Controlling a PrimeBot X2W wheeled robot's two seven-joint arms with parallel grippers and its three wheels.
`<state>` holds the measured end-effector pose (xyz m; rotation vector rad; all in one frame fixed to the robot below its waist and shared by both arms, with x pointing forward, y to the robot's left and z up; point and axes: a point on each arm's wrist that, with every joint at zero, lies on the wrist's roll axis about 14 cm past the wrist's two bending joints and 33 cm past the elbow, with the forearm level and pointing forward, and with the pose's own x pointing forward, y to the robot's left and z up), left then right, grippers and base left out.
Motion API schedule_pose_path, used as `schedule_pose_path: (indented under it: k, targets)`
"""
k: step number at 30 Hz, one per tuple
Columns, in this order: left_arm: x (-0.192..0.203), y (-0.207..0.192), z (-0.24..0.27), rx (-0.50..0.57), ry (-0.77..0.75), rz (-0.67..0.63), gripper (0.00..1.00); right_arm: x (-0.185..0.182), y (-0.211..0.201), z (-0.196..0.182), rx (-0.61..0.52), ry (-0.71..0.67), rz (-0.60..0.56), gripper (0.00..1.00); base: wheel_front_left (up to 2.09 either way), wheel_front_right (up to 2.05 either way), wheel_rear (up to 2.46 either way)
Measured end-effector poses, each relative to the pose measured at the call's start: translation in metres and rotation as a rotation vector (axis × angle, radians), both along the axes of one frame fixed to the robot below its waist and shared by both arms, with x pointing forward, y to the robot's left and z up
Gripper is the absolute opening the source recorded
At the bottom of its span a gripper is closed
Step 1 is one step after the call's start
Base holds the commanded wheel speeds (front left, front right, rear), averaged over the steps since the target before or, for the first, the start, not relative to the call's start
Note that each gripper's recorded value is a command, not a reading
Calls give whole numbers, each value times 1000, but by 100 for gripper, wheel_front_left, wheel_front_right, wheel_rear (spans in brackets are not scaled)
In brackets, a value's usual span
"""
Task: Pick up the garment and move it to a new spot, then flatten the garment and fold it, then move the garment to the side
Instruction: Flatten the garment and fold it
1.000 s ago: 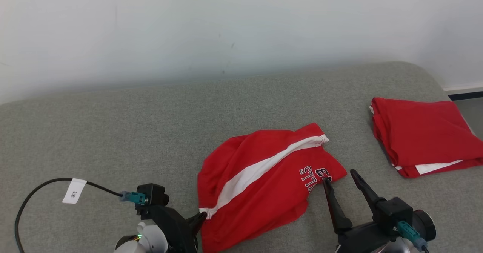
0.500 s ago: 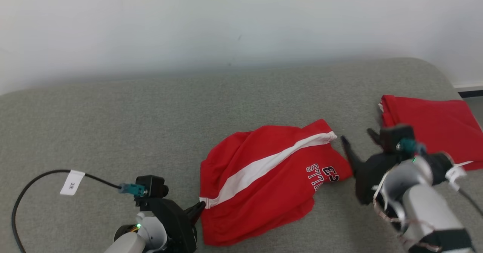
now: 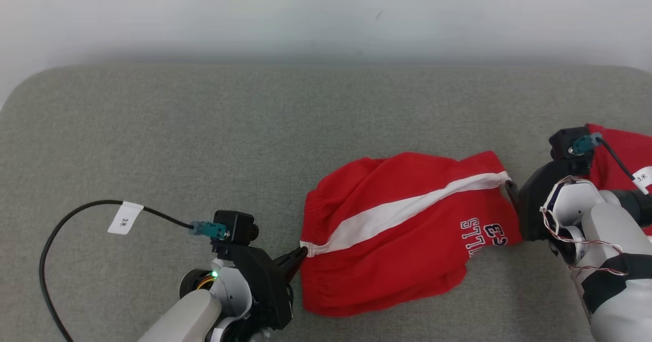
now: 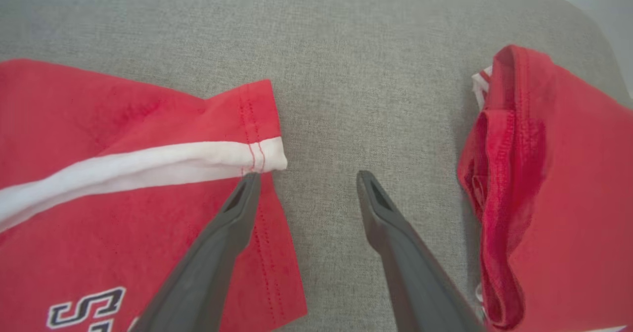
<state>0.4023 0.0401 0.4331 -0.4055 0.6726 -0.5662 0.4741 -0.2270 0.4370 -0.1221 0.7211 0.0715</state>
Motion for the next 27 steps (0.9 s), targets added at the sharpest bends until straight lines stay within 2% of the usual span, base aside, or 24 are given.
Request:
schedule_pose_path:
  k: [9, 11, 14, 15, 16, 18, 19, 22, 23, 27]
  targets:
    - [10, 7, -4, 1, 1, 19, 0, 16, 22, -32, 5, 45, 64, 100, 0, 0, 0]
    - [11, 9, -5, 2, 1, 23, 0, 16, 25, -38, 8, 55, 71, 96, 0, 0, 0]
    - [12, 10, -5, 5, 1, 28, 0, 20, 27, -35, 7, 39, 78, 47, 0, 0, 0]
    - [12, 10, -5, 5, 0, 27, 0, 20, 27, -36, 6, 41, 80, 40, 0, 0, 0]
    - [12, 10, -4, 5, -1, 26, 0, 19, 27, -37, 6, 43, 81, 39, 0, 0, 0]
    - [12, 10, -4, 6, -4, 26, 0, 17, 26, -37, 2, 45, 81, 28, 0, 0, 0]
    - [11, 9, -3, 5, -5, 25, 0, 17, 26, -36, 2, 41, 82, 28, 0, 0, 0]
    - [10, 10, -2, 5, -6, 29, 0, 20, 25, -29, 1, 16, 85, 11, 0, 0, 0]
    - [9, 10, -3, 5, -5, 32, 0, 20, 25, -27, -2, 5, 89, 2, 0, 0, 0]
    - [9, 10, 0, 3, -17, 36, 0, 20, 23, -21, -9, -23, 97, 0, 0, 0, 0]
